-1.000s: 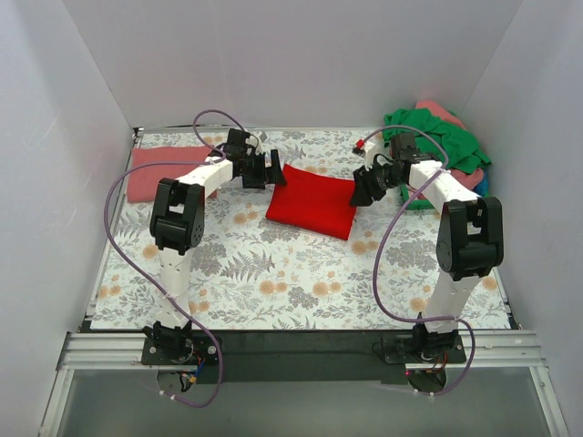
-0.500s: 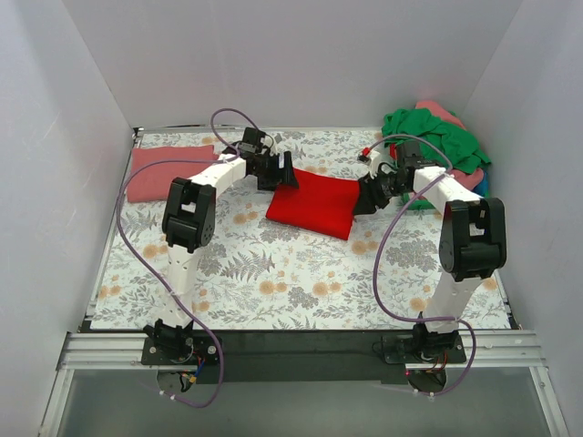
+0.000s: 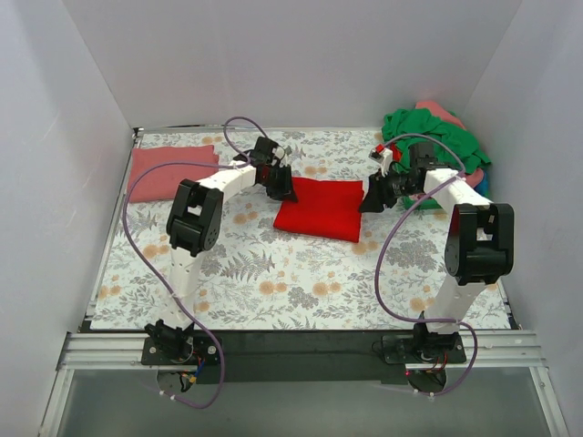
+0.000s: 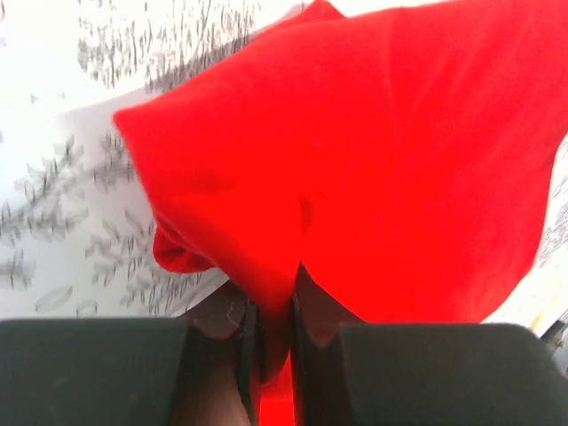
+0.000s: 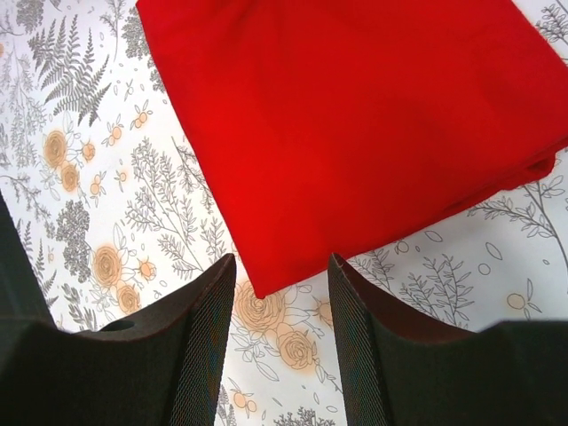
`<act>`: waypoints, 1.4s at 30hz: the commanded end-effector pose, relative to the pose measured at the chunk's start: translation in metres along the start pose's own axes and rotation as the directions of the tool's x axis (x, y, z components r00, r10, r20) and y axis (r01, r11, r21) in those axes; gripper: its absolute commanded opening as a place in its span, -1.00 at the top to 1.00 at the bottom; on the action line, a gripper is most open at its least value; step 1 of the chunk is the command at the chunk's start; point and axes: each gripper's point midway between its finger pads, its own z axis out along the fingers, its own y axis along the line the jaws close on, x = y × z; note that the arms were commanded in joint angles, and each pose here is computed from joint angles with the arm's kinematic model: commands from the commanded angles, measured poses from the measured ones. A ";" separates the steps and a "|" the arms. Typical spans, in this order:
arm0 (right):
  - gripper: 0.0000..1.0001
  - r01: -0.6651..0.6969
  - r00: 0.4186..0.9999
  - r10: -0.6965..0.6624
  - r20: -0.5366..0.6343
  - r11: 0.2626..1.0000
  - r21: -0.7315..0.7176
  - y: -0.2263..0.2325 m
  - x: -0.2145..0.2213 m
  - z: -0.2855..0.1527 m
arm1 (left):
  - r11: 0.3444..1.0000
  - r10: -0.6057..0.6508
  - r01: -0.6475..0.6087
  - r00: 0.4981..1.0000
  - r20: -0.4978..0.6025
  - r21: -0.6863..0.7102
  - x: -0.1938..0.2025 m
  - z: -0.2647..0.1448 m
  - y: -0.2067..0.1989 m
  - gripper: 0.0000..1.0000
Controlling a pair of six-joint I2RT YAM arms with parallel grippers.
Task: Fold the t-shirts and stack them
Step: Neatly place the folded tshirt to the corner
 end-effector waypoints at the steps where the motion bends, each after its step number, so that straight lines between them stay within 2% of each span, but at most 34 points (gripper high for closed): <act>1: -0.06 0.041 0.998 -0.040 0.053 0.999 -0.018 0.009 -0.011 -0.010 | 0.997 0.053 -0.054 0.998 -0.019 -0.049 0.012 -0.024 -0.002 1.00; 4: -0.06 0.038 0.997 -0.036 0.064 0.999 -0.019 0.009 -0.012 -0.014 | 0.961 0.144 -0.118 0.986 0.087 -0.249 -0.014 -0.064 0.016 1.00; 5: -0.06 0.039 0.997 -0.037 0.067 0.999 -0.019 0.009 -0.013 -0.014 | 0.902 0.202 -0.138 0.973 0.116 -0.408 -0.025 -0.079 0.040 1.00; 7: -0.06 0.037 0.997 -0.035 0.070 0.999 -0.023 0.010 -0.013 -0.014 | 0.813 0.267 -0.154 0.955 0.126 -0.561 -0.031 -0.108 0.063 1.00; 8: -0.05 0.036 0.997 -0.034 0.072 0.999 -0.029 0.011 -0.013 -0.014 | 0.718 0.331 -0.176 0.937 0.108 -0.673 -0.037 -0.125 0.083 1.00; 10: -0.05 0.034 0.997 -0.032 0.073 0.999 -0.032 0.011 -0.013 -0.014 | 0.619 0.376 -0.190 0.924 0.075 -0.762 -0.033 -0.146 0.102 1.00; 11: -0.05 0.034 0.997 -0.032 0.076 0.999 -0.034 0.013 -0.013 -0.014 | 0.566 0.434 -0.219 0.899 0.062 -0.795 -0.041 -0.155 0.105 1.00; 12: -0.05 0.038 0.996 -0.036 0.078 0.999 -0.035 0.013 -0.014 -0.015 | 0.486 0.462 -0.207 0.886 0.048 -0.849 -0.044 -0.170 0.114 1.00; 14: -0.05 0.036 0.996 -0.033 0.081 0.998 -0.043 0.014 -0.014 -0.014 | 0.416 0.540 -0.192 0.839 0.072 -0.889 -0.058 -0.188 0.116 1.00; 15: -0.05 0.035 0.996 -0.031 0.080 0.998 -0.047 0.015 -0.014 -0.014 | 0.340 0.587 -0.222 0.809 0.021 -0.914 -0.064 -0.201 0.118 1.00; 17: -0.05 0.030 0.996 -0.026 0.083 0.998 -0.054 0.015 -0.013 -0.013 | 0.305 0.651 -0.175 0.756 0.071 -0.936 -0.084 -0.215 0.113 1.00; 18: -0.05 0.031 0.996 -0.026 0.082 0.998 -0.054 0.015 -0.013 -0.013 | 0.262 0.675 -0.191 0.737 0.038 -0.946 -0.090 -0.222 0.112 1.00; 26: -0.05 0.030 0.995 -0.022 0.095 0.996 -0.080 0.021 -0.015 -0.014 | 0.144 0.747 -0.114 0.665 0.033 -0.983 -0.138 -0.264 0.117 1.00; 38: -0.05 0.036 0.994 -0.026 0.107 0.995 -0.092 0.025 -0.018 -0.015 | 0.122 0.727 -0.024 0.683 0.073 -0.992 -0.147 -0.309 0.137 1.00; 42: -0.05 0.034 0.994 -0.024 0.105 0.995 -0.089 0.025 -0.017 -0.016 | 0.082 0.737 -0.022 0.675 0.046 -0.996 -0.151 -0.323 0.138 1.00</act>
